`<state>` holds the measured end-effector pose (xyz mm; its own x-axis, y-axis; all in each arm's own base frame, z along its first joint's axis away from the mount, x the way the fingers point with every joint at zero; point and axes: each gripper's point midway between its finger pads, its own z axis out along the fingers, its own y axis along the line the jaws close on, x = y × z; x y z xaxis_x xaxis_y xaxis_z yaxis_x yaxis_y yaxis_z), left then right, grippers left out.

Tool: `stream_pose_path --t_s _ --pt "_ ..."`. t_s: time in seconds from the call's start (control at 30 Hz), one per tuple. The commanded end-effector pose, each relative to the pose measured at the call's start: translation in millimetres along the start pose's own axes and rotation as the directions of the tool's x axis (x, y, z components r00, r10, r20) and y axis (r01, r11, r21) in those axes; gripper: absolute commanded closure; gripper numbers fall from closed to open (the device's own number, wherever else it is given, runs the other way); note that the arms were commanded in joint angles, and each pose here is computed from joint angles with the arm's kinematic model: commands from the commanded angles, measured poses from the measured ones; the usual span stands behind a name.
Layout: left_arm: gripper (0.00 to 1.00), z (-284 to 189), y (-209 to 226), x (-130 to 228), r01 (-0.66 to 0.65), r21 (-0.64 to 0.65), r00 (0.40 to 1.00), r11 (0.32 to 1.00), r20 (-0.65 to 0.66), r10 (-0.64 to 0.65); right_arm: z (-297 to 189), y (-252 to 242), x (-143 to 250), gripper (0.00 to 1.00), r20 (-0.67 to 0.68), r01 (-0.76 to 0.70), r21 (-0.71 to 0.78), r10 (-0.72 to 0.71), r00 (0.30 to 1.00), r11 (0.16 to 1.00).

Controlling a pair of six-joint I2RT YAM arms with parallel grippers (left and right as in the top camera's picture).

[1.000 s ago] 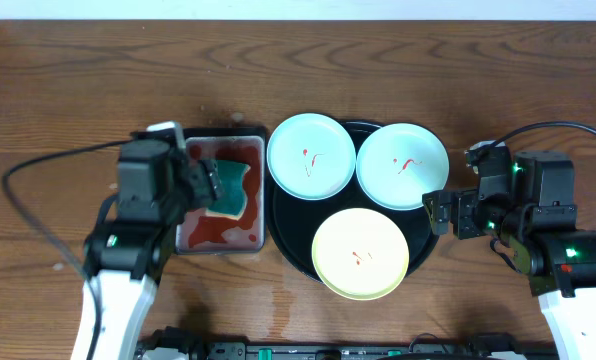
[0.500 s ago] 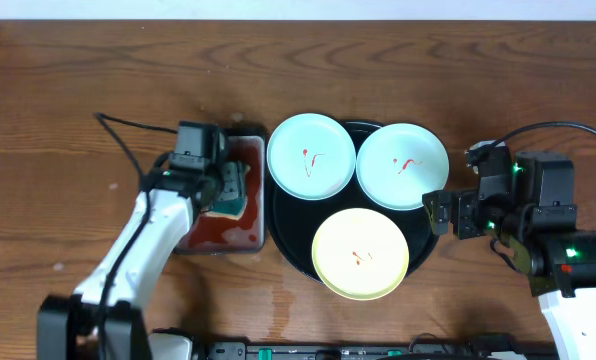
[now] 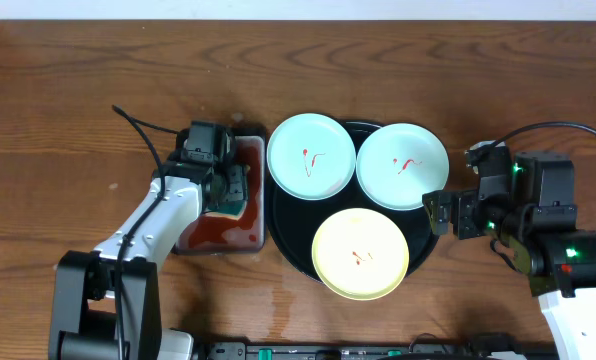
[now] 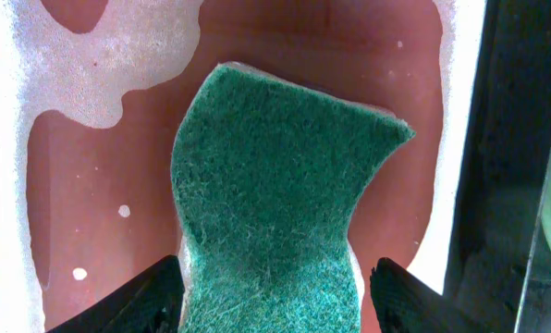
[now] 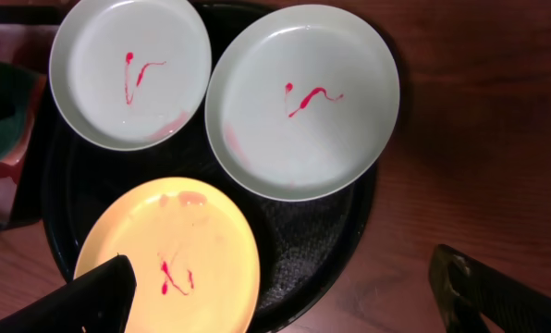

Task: Clean dirty plates on tray and stack at the side
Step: 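Dip and rub the green sponge in the soapy basin with left gripper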

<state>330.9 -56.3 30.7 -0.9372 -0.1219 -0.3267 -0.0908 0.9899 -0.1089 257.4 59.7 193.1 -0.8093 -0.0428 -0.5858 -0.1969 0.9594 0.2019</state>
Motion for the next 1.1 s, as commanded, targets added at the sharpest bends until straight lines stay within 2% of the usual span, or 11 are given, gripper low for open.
stream_pose_path --t_s 0.0,0.37,0.5,0.57,0.73,1.07 --pt "0.35 -1 -2 -6 -0.012 0.003 1.000 1.000 0.015 0.012 -4 1 -6 0.01 0.015 0.012 -0.008 -0.011 1.000 1.000" --pt "0.42 16 0 3 -0.014 -0.009 0.999 1.000 -0.032 0.013 -4 1 -6 0.01 0.015 0.011 -0.008 -0.011 1.000 1.000" --pt "0.55 24 2 9 -0.013 -0.018 0.998 1.000 -0.064 0.012 -4 1 -6 0.01 0.015 0.011 -0.008 -0.011 1.000 1.000" --pt "0.67 26 2 11 -0.013 -0.019 0.997 1.000 -0.071 0.012 -4 1 -6 0.01 0.015 0.012 -0.008 -0.011 1.000 1.000" --pt "0.92 24 2 11 -0.013 -0.019 0.997 1.000 -0.071 0.012 -4 1 -5 0.01 0.012 0.010 -0.008 -0.010 1.000 1.000" --pt "0.92 -1 3 17 -0.013 -0.022 0.997 1.000 -0.080 0.011 -4 1 -3 0.01 0.004 0.008 -0.008 -0.008 1.000 1.000"
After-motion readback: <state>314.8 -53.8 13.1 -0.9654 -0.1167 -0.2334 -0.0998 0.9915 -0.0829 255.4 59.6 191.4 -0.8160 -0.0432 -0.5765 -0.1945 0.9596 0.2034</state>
